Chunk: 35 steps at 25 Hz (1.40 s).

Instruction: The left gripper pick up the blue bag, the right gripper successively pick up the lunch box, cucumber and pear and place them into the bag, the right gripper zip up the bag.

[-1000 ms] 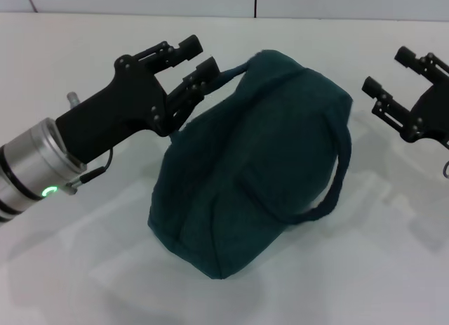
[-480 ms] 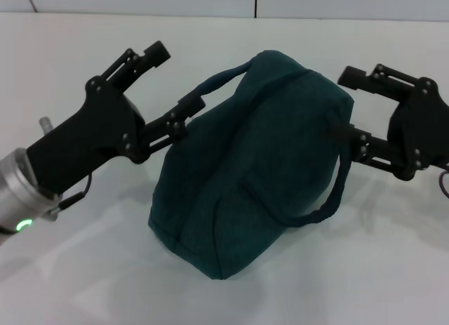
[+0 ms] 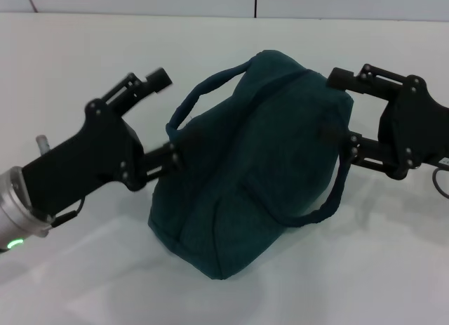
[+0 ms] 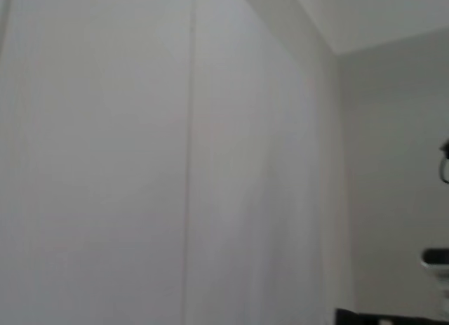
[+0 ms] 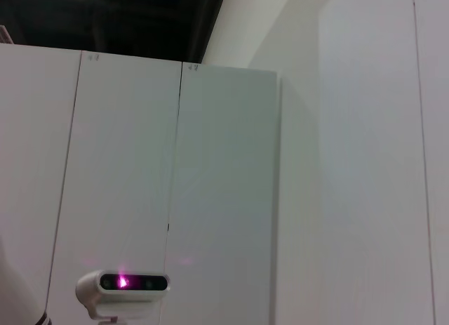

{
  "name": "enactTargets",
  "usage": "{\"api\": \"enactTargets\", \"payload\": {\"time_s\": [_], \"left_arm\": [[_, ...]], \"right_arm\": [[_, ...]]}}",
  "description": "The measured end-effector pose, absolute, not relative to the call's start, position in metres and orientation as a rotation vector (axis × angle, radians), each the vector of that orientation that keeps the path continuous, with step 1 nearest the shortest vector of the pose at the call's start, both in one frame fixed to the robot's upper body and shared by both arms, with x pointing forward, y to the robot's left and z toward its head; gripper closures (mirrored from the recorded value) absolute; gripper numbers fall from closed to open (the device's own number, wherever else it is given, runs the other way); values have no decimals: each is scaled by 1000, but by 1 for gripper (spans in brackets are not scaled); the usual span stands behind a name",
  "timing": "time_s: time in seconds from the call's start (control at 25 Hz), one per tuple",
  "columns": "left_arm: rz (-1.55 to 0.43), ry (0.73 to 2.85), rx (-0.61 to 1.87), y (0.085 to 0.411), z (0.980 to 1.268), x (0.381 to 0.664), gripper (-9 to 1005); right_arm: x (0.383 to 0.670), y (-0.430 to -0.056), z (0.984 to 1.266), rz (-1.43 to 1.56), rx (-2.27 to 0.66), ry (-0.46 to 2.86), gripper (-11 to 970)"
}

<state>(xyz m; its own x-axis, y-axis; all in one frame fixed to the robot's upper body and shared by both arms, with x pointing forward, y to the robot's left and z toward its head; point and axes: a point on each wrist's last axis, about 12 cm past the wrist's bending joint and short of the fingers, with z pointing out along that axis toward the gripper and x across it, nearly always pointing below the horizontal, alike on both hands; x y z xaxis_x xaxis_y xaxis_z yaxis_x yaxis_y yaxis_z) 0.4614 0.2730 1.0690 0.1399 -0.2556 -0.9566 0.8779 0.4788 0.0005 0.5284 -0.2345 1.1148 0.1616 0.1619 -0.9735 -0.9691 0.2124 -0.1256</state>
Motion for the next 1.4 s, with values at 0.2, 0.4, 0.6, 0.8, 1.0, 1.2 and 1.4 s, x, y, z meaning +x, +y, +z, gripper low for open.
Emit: {"api": "enactTargets", "payload": {"time_s": [0.2, 0.4, 0.6, 0.8, 1.0, 1.2, 1.4], "left_arm": [[-923, 1136, 723, 273, 1070, 461, 147], [-921, 1135, 721, 275, 1070, 459, 147], [-925, 1130, 720, 272, 1070, 460, 147], [-927, 1132, 715, 269, 1070, 461, 147], [-939, 1134, 721, 265, 1069, 463, 147], [-944, 1133, 727, 264, 1069, 462, 147], [-938, 1127, 732, 263, 1069, 462, 147]], "right_arm": [[530, -235, 1116, 1037, -1003, 1063, 311], [529, -236, 1116, 1036, -1003, 1065, 311], [529, -237, 1116, 1033, -1002, 1068, 311], [528, -238, 1114, 1029, -998, 1073, 311], [531, -236, 1114, 1021, -1001, 1080, 311], [530, -233, 1111, 1023, -1006, 1091, 311], [529, -234, 1110, 1022, -1003, 1094, 311]]}}
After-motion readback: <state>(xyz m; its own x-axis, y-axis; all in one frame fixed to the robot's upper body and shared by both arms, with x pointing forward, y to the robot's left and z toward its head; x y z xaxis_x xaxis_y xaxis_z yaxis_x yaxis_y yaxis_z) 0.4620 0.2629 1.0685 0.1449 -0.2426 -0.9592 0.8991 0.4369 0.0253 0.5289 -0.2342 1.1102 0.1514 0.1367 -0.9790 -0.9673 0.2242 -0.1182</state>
